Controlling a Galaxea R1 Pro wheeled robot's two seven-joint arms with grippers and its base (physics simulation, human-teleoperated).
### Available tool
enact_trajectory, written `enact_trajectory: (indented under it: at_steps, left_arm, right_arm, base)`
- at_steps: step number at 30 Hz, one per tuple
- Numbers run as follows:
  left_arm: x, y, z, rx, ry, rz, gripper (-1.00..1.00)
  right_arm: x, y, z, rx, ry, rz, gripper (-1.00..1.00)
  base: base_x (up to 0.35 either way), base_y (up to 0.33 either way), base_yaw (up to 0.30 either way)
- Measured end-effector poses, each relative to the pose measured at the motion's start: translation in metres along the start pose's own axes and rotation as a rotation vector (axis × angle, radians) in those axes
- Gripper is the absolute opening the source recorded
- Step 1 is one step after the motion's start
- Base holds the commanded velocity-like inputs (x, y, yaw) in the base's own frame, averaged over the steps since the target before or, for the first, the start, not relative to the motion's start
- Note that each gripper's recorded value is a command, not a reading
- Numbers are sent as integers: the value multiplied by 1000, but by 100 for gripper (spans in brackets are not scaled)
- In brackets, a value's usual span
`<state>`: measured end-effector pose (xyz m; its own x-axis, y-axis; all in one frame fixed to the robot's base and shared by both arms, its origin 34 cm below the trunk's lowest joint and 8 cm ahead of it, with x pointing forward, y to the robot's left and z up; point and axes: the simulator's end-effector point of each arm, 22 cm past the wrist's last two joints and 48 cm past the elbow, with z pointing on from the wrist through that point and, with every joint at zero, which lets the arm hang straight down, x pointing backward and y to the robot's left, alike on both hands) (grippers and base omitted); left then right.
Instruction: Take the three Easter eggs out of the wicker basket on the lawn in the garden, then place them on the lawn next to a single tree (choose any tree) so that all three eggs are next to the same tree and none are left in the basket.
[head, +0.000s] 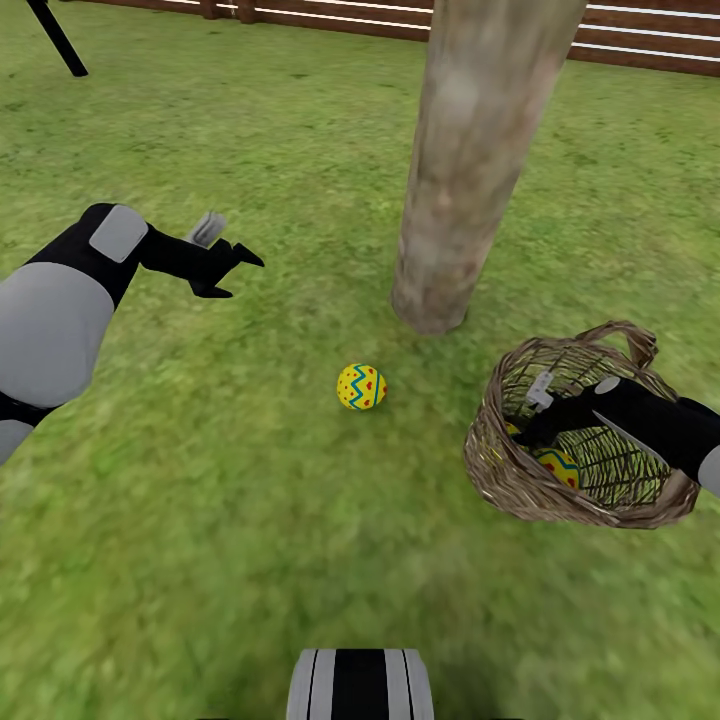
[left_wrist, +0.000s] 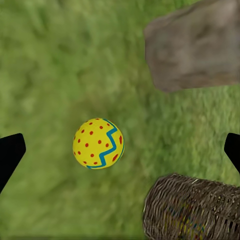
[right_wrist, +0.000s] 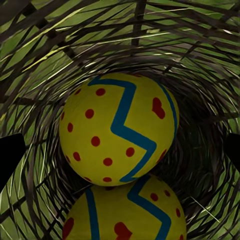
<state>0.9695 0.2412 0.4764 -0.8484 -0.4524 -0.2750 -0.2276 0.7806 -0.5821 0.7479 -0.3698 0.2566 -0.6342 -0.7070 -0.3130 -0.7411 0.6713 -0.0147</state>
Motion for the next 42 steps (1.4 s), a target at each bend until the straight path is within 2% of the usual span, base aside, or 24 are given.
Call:
enact_trajectory:
  at_steps: [4,11,30,42]
  left_arm:
    - [0,-1,0,1,1,1,100]
    - [9,18,20,-32,26,7,100]
    - [33,61,71,-69,88,-24,100]
    - [34,61,71,-68,89,-25,100]
  right_arm:
    - [1,0,0,1,2,-1,100]
    - [12,5,17,-19,23,5,100]
    - [42,21,62,-71,73,24,100]
    - [40,19,61,-65,68,25,100]
  base:
    - [0,0,0]
    - [0,0,0]
    - [0,0,0]
    - [0,0,0]
